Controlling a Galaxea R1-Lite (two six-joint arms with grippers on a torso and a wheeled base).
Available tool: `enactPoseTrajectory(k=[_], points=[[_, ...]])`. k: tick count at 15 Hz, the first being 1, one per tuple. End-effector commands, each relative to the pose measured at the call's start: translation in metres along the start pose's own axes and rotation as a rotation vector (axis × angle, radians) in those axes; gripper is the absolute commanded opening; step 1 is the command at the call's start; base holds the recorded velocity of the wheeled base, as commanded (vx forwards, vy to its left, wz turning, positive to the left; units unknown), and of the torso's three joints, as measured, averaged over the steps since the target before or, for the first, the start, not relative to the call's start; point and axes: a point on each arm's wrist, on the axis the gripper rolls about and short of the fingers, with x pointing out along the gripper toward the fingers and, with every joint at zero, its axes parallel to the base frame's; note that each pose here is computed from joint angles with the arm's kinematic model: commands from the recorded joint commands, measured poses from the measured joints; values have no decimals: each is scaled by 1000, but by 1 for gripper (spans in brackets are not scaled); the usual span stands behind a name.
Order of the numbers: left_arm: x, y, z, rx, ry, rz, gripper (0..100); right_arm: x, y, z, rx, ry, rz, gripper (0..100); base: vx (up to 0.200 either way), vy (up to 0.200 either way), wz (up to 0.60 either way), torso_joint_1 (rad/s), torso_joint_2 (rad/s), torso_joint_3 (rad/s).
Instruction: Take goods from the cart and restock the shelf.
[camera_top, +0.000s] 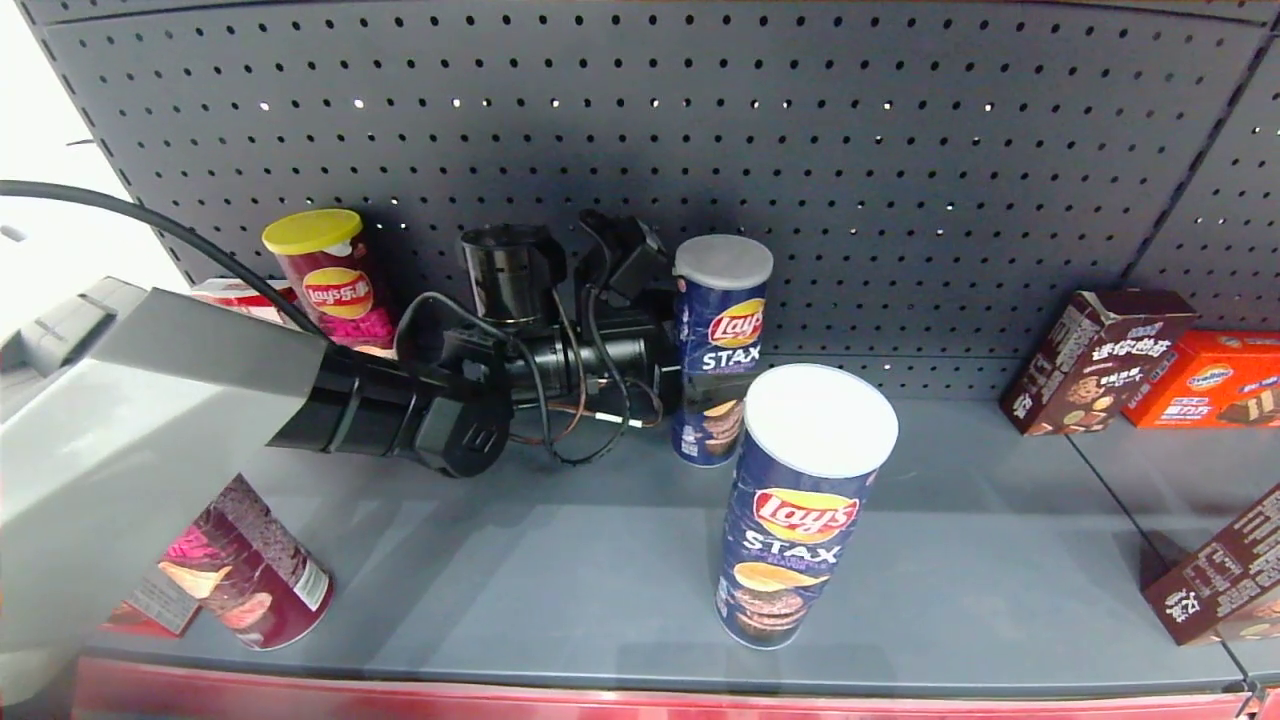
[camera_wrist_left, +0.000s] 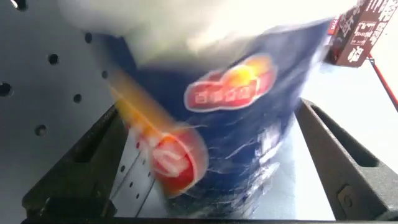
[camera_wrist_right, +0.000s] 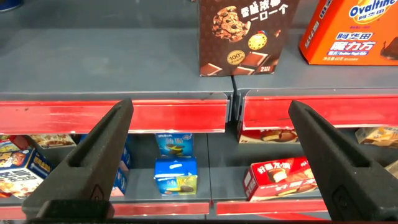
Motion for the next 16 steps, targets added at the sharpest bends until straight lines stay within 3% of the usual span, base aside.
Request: enactPoseTrajectory(k=[1, 3, 6, 7, 12, 16], points=[[-10, -11, 11, 13, -8, -1, 100, 0, 0, 0, 0, 1, 0, 100, 0, 0, 0, 0, 0, 0], [-19, -21, 10, 24, 0, 16, 100, 0, 0, 0, 0, 1, 0, 100, 0, 0, 0, 0, 0, 0], [-25, -32, 7, 30, 56, 172, 100, 0, 0, 0, 0, 1, 0, 100, 0, 0, 0, 0, 0, 0], [-23, -40, 8, 22, 90, 279, 100, 0, 0, 0, 0, -1, 0, 100, 0, 0, 0, 0, 0, 0], [-27, -57, 6, 7, 171, 503, 100, 0, 0, 0, 0, 1, 0, 100, 0, 0, 0, 0, 0, 0], [-40, -72, 7, 29, 135, 506, 100, 0, 0, 0, 0, 1, 0, 100, 0, 0, 0, 0, 0, 0]])
